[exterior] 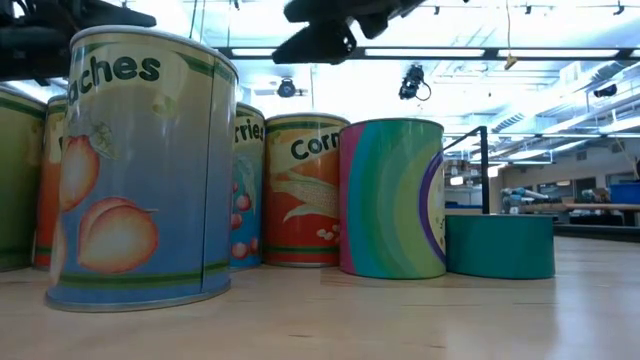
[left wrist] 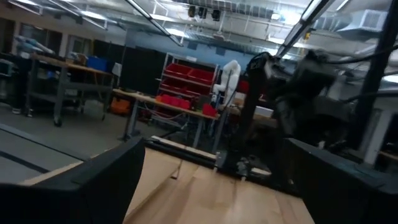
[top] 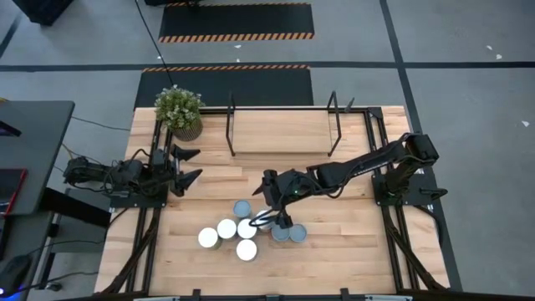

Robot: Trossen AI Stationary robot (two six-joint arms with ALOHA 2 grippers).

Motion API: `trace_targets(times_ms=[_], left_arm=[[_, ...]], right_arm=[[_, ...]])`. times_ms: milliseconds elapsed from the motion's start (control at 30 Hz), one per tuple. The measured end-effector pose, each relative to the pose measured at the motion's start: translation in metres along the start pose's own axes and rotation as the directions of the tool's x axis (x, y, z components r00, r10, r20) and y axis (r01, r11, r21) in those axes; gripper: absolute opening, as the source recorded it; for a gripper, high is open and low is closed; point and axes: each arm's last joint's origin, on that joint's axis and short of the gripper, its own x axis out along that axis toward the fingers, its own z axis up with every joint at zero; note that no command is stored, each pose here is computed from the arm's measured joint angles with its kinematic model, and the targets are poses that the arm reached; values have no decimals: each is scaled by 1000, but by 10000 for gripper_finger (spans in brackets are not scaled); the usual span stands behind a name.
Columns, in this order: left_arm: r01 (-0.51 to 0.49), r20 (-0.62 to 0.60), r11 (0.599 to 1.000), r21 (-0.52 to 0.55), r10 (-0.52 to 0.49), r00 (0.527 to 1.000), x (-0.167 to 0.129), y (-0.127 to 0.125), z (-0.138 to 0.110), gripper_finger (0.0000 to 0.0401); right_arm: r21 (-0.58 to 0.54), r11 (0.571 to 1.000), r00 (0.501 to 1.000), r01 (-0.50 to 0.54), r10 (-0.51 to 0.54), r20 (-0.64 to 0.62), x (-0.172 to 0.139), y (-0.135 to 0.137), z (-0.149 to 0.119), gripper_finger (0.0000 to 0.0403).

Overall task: Pick and place cans onto a shelf
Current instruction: Put the canned oranges on the shelf

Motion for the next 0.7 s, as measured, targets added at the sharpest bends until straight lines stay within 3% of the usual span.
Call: trace_targets(times_ms=[233, 367, 533, 700], left_arm=[[-37, 1, 999, 17, 37, 999, 0, 1, 0, 387], [-38, -10, 999, 23, 39, 999, 0, 1, -1, 387], [-46, 11, 998, 33, 46, 999, 1, 1, 1, 387], [-54, 35, 997, 47, 53, 998, 1, 1, 3, 387]], right_arm=[[7, 1000, 999, -29, 29, -26, 11, 9, -1, 400], [24, 999, 991, -27, 30, -127, 14, 14, -10, 400], [-13, 997, 954, 74, -75, -289, 3, 27, -8, 400], [-42, 997, 925, 72, -83, -372, -6, 45, -5, 400]])
